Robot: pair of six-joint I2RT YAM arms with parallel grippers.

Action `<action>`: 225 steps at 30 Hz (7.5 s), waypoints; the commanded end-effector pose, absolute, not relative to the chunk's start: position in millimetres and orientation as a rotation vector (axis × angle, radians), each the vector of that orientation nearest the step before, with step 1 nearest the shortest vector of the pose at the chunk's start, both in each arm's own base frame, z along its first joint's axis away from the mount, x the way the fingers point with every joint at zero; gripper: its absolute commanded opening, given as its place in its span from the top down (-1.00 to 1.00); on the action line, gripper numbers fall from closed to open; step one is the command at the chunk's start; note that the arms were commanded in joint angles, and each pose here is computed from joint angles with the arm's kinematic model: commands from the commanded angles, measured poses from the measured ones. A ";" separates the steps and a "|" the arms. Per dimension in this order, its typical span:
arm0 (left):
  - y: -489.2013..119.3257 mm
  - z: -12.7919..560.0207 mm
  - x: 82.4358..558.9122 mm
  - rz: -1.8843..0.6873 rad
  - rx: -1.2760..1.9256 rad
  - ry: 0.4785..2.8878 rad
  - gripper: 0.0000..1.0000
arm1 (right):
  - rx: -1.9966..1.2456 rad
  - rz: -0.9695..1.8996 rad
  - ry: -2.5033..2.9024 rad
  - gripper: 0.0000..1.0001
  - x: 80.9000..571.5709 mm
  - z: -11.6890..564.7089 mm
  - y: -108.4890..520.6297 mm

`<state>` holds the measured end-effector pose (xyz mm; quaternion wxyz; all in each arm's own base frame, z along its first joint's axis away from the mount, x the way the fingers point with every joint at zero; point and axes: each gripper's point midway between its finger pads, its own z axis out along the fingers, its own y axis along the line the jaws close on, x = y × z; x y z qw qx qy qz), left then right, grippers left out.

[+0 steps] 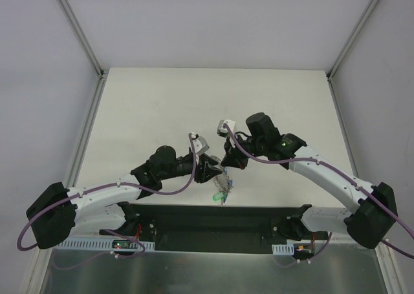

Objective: Put the keys on the keyring

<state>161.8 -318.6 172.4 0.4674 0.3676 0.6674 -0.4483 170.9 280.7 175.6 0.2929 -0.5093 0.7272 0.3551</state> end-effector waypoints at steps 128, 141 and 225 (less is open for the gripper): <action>-194.2 195.6 213.0 -0.642 0.302 1.856 -0.36 | -1.125 -0.212 2.217 0.98 299.5 158.9 187.4; -148.9 234.7 198.5 -0.543 0.239 1.775 -0.80 | -1.411 -0.118 2.301 0.65 231.5 55.0 308.4; -120.2 220.8 223.3 -0.514 0.158 1.902 -0.98 | -0.041 0.060 2.589 -0.12 299.6 22.4 255.3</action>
